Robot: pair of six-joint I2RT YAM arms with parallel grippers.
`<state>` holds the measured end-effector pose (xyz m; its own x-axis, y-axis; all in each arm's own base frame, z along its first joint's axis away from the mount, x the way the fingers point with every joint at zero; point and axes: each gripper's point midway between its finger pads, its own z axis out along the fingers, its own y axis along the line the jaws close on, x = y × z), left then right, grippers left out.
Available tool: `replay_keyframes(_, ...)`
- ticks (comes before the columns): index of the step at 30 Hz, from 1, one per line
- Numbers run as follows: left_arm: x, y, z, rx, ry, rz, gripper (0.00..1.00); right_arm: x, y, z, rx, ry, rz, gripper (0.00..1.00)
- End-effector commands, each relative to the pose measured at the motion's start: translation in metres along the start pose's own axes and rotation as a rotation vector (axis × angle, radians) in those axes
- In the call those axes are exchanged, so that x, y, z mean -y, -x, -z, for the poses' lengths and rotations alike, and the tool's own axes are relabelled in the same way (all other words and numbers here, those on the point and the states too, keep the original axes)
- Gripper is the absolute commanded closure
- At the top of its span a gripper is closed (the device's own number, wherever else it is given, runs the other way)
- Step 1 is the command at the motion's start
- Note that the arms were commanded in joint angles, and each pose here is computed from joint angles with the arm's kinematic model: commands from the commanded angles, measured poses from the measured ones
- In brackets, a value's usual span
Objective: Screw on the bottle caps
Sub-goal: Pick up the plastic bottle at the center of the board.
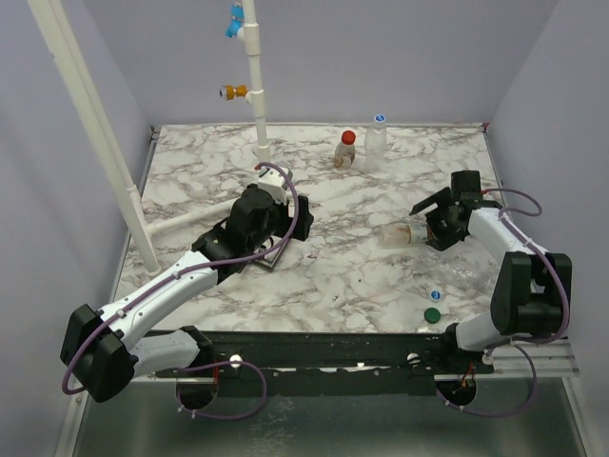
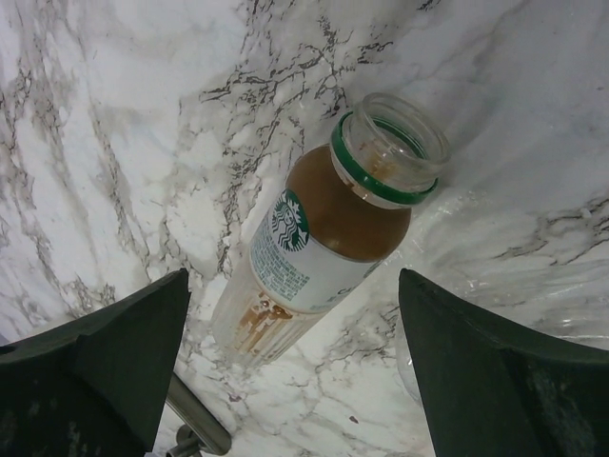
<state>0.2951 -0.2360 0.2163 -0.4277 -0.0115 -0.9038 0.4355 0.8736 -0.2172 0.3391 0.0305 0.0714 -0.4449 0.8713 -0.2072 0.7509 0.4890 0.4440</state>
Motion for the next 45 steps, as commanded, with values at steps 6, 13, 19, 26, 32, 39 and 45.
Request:
replay_keyframes(6, 0.003, 0.007, -0.002, 0.004, 0.001, 0.082, 0.01, 0.001, 0.004, -0.018, 0.004, -0.004, -0.013, 0.18)
replay_keyframes(13, 0.010, 0.004, -0.006, -0.020, -0.025, 0.109, 0.01, 0.001, 0.008, -0.027, 0.010, -0.012, 0.030, 0.29)
replay_keyframes(19, 0.018, 0.000, -0.014, -0.053, -0.054, 0.139, 0.01, -0.002, 0.011, -0.033, 0.012, 0.000, 0.079, 0.34)
replay_keyframes(26, 0.040, -0.004, -0.022, -0.112, -0.168, 0.135, 0.01, -0.009, 0.015, -0.042, 0.014, 0.026, 0.156, 0.57)
replay_keyframes(32, 0.059, -0.001, -0.035, -0.151, -0.249, 0.150, 0.01, -0.047, 0.013, -0.018, 0.023, 0.199, 0.259, 0.66)
replay_keyframes(39, 0.075, 0.002, -0.057, -0.195, -0.323, 0.211, 0.01, -0.109, -0.028, 0.048, 0.039, 0.385, 0.451, 0.66)
replay_keyframes(45, 0.096, 0.009, -0.063, -0.206, -0.440, 0.245, 0.01, -0.142, -0.077, 0.102, 0.012, 0.535, 0.550, 0.66)
